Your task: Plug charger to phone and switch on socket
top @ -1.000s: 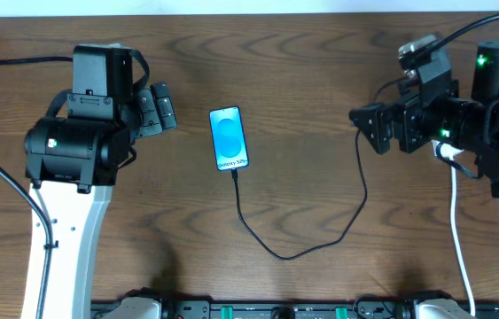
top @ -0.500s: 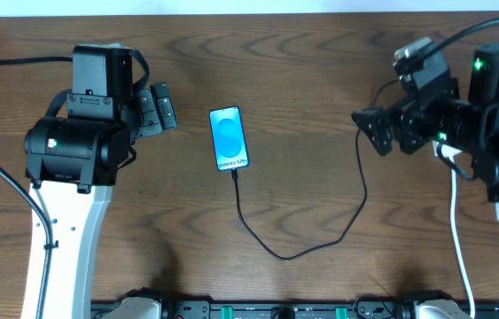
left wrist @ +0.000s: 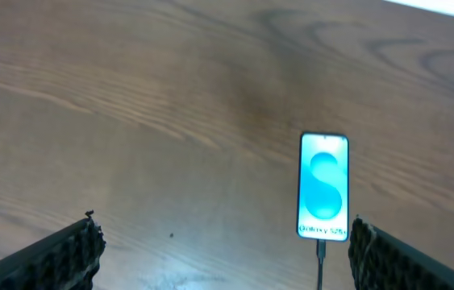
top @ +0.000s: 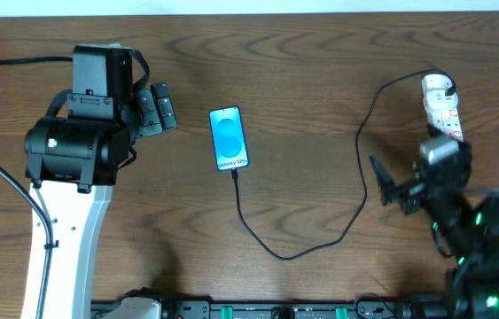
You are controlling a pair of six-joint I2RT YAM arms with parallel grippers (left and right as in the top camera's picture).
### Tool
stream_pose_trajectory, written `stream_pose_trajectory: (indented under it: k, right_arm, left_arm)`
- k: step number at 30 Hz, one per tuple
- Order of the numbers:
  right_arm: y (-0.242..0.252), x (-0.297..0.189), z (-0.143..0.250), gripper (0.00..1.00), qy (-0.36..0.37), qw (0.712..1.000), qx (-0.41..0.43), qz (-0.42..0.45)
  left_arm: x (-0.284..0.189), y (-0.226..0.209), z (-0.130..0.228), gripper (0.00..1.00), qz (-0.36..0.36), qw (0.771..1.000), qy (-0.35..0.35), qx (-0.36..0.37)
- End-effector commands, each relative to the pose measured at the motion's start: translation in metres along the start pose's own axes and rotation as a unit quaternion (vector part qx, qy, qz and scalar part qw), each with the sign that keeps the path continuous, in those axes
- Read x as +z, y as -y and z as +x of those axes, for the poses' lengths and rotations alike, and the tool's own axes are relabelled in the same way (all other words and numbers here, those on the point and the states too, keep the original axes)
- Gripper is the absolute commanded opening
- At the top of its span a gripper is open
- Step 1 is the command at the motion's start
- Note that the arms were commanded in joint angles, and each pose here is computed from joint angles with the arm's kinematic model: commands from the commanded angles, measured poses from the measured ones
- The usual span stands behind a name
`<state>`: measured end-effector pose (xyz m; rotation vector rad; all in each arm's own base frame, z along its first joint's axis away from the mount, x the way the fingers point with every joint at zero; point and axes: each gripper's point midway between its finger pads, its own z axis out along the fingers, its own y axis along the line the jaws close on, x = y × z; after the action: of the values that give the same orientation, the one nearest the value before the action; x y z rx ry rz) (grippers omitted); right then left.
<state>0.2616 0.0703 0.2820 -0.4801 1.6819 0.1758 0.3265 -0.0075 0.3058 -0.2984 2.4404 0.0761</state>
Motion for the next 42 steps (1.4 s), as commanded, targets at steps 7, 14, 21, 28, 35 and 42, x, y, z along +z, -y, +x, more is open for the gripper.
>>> stream_pose_trajectory:
  k: [7, 14, 21, 28, 35, 42]
  right_arm:
    - [-0.006, -0.018, 0.051, 0.99, 0.092, 0.994, 0.046, 0.045]
    - [-0.006, -0.016, 0.083, 0.99, 0.098, 0.991, 0.064, 0.064]
    - [0.010, -0.011, 0.115, 0.99, 0.077, 0.985, 0.103, 0.116]
    - [0.017, -0.011, 0.133, 0.99, 0.041, 0.983, 0.111, 0.142]
    - [0.017, -0.011, 0.133, 0.99, 0.041, 0.983, 0.113, 0.142]
    - [0.017, -0.011, 0.133, 0.99, 0.041, 0.983, 0.112, 0.142]
  left_arm:
    - [-0.001, 0.000, 0.000, 0.98, 0.000, 1.000, 0.001, 0.001]
    - [-0.001, 0.000, 0.000, 0.98, 0.000, 1.000, 0.001, 0.001]
    - [-0.001, 0.000, 0.000, 0.98, 0.000, 1.000, 0.001, 0.001]
    - [-0.001, 0.000, 0.000, 0.98, 0.000, 1.000, 0.001, 0.001]
    - [-0.001, 0.000, 0.000, 0.98, 0.000, 1.000, 0.001, 0.001]
    - [-0.001, 0.000, 0.000, 0.98, 0.000, 1.000, 0.001, 0.001]
